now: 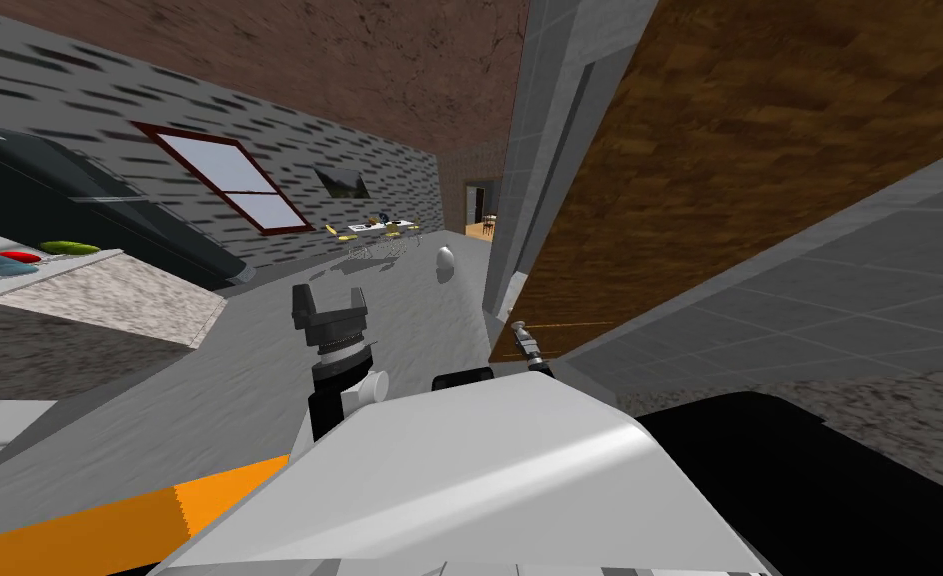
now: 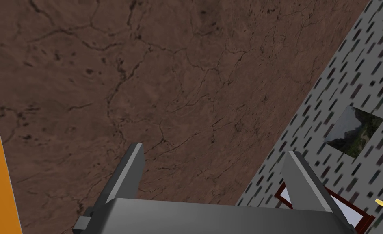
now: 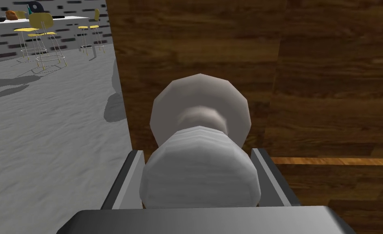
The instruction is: Pull the door open
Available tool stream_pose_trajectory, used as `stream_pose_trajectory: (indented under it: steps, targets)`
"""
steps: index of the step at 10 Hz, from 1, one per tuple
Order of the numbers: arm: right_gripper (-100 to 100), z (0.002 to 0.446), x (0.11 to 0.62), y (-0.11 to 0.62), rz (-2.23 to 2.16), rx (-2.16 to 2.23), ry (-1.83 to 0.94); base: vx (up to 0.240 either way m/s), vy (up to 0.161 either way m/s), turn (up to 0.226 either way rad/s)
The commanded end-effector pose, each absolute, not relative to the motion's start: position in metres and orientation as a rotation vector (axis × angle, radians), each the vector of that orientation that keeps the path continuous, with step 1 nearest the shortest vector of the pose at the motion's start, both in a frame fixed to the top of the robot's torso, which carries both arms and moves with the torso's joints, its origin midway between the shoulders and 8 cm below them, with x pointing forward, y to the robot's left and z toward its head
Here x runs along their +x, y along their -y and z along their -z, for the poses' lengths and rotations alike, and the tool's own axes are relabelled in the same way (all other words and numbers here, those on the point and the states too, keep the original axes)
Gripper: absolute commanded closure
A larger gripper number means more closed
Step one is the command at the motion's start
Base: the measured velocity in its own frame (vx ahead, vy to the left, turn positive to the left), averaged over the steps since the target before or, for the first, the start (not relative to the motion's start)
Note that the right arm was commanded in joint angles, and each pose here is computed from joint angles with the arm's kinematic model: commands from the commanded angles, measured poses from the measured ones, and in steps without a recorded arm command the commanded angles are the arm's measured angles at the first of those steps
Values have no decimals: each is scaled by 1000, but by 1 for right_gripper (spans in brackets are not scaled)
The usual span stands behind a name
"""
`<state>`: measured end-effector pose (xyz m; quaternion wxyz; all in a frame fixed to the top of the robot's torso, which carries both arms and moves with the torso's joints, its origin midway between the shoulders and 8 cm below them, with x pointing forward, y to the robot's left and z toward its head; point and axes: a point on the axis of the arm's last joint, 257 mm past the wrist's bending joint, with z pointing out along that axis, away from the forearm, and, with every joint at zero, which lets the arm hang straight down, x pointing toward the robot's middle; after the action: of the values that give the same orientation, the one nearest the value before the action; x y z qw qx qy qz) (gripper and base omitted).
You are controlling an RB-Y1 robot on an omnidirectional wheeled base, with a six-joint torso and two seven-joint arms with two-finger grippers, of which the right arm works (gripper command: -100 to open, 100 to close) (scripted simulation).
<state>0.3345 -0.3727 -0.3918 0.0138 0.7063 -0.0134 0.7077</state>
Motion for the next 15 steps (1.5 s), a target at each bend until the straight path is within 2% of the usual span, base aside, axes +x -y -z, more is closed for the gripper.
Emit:
stream_pose_trajectory:
  steps: [1, 3, 8, 15]
  targets:
    - [100, 392, 335, 373, -2204, 2200, 42, -103, -3, -10]
    - [100, 395, 317, 364, -2211, 2221, 0, 75, -72, 173]
    - [100, 394, 278, 343, -2252, 2251, -91, 14, -32, 72]
    - [100, 392, 249, 328, -2282, 2281, -146, -142, -11, 7]
